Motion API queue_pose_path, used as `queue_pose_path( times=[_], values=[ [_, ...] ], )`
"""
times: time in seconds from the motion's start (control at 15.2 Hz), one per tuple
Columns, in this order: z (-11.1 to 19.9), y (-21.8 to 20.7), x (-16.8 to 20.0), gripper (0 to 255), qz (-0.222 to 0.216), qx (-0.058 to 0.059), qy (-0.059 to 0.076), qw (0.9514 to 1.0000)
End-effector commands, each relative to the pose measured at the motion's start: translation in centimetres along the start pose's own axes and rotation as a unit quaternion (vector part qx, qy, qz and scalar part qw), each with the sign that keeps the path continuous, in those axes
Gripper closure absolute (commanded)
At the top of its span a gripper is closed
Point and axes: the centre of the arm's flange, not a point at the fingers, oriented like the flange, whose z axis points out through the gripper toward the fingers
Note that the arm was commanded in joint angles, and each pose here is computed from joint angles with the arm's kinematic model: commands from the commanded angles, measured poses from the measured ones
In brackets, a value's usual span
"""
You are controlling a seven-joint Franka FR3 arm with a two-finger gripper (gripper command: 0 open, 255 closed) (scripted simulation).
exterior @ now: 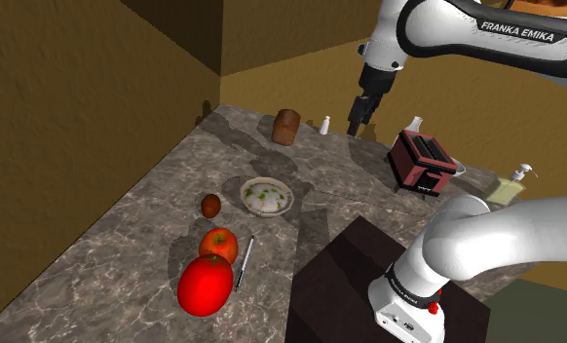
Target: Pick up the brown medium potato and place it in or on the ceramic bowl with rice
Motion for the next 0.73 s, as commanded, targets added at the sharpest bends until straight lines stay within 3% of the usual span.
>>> queue_pose_path(
  times=[0.0, 0.66],
  values=[
    [0.0, 0.0, 0.0, 0, 0.000, 0.000, 0.000, 1.0000],
    [8.0, -8.6, 6.1, 0, 0.081, -0.005, 0.010, 0.9966]
  ],
)
